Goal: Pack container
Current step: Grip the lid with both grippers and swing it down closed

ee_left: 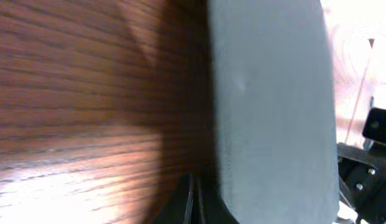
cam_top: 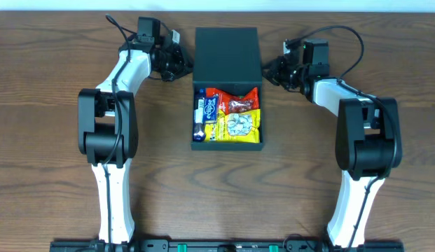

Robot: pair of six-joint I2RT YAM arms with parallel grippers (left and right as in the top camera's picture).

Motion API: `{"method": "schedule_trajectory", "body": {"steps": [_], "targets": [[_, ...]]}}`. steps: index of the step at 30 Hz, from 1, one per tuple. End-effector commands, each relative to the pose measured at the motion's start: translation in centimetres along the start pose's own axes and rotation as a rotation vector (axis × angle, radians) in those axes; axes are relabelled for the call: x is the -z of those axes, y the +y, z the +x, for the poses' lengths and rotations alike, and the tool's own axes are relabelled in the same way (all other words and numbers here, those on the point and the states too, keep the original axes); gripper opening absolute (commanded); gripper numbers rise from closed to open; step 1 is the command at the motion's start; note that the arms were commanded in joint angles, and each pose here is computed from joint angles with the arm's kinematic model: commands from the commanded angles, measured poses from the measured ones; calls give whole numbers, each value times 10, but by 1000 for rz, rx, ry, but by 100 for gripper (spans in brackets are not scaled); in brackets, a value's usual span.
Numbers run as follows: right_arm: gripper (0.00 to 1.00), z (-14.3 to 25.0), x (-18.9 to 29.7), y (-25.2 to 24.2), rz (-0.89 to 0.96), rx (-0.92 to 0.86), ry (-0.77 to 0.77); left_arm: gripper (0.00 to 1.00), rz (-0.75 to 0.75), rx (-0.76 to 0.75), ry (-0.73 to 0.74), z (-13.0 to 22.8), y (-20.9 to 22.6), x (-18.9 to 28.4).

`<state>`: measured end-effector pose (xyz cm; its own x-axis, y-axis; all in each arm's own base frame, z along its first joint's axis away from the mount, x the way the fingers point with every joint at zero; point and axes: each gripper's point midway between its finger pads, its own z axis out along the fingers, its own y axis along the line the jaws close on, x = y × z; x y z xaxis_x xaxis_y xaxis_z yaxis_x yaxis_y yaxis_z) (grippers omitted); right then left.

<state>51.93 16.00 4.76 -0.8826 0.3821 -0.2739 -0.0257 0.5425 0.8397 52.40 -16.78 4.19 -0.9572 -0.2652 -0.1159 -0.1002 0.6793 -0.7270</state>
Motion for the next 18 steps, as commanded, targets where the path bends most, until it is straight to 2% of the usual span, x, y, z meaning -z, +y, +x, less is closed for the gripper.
{"method": "schedule_trajectory", "body": {"steps": [1,5,12,18], "targets": [[1,10,1,30,-146,110,75,6,87,-66,31,1,-15,2],[2,12,11,52,-282,207,106,6,152,-73,41,-1,-22,13],[2,28,29,77,-466,315,196,6,291,-220,51,2,-48,35],[2,30,33,78,-489,320,210,6,304,-339,3,-1,-70,56]]}}
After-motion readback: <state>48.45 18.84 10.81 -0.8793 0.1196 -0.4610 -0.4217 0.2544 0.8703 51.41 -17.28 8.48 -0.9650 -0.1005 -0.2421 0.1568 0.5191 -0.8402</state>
